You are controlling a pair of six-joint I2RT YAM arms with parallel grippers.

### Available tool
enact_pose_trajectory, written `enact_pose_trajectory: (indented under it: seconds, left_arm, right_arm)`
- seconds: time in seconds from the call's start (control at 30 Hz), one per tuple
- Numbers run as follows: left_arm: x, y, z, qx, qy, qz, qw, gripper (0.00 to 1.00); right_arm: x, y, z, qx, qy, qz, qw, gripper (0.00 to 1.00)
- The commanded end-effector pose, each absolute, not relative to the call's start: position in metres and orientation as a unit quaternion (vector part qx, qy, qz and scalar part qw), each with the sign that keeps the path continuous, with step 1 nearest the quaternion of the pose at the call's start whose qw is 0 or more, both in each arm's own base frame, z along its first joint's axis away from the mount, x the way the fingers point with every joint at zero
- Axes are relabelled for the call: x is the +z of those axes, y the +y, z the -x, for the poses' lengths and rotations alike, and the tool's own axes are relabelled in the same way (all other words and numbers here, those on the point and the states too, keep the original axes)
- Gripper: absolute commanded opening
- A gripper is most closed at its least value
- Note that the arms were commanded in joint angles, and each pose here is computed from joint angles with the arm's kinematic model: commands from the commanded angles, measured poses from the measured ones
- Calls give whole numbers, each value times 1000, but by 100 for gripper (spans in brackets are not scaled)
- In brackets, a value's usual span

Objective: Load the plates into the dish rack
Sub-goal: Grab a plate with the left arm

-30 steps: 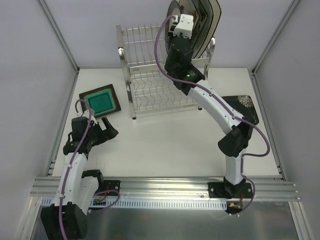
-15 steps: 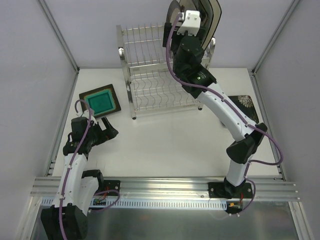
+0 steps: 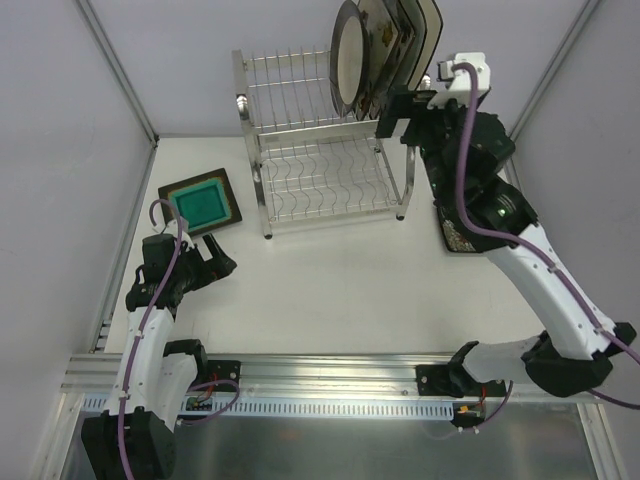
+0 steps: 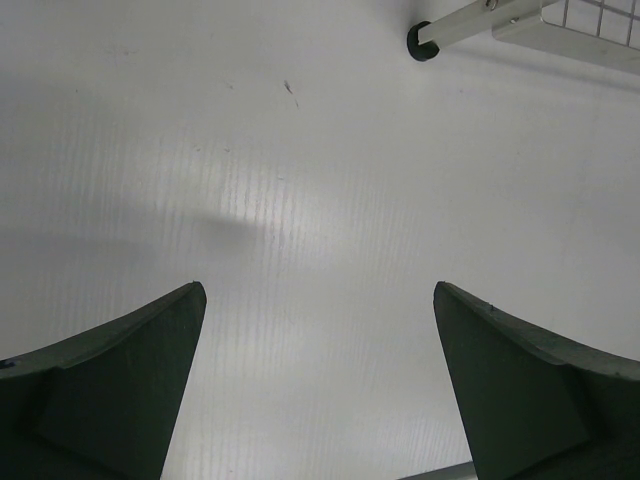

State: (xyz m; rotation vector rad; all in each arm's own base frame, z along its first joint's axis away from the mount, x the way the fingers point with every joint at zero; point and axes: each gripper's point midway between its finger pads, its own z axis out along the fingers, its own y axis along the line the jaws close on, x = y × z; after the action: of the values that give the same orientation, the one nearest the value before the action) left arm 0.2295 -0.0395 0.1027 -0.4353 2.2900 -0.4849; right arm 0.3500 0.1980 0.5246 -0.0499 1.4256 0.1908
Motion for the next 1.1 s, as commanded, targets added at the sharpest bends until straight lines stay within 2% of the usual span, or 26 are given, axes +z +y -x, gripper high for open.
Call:
enact_pose_trajectory:
  seconds: [0.0, 0.3, 0.5, 0.67, 0.87, 0.97, 1.07]
  left_arm:
    - [119, -43, -237, -197, 885, 159, 390, 99]
    - [122, -27, -243, -159, 884, 172, 405, 99]
    - [148, -3, -264, -78, 886, 124, 440, 99]
    - [165, 6, -287, -7, 890, 12, 457, 99]
    - [166, 13, -309, 76, 875, -154, 453, 99]
    - [152, 25, -318, 123, 860, -202, 452, 99]
    - [123, 35, -316, 154, 863, -239, 417, 99]
  right_arm:
    - [528, 184, -312, 145, 651, 34, 745, 99]
    - [438, 152, -246, 161, 725, 109, 661, 100]
    - [371, 137, -194, 207, 762, 138, 598, 100]
    - [359, 120, -156, 255, 747, 136, 599, 100]
    - [367, 92, -139, 243, 736, 120, 620, 100]
    - [370, 80, -141, 218, 734, 115, 633, 100]
    - [377, 74, -146, 203, 732, 101, 643, 100]
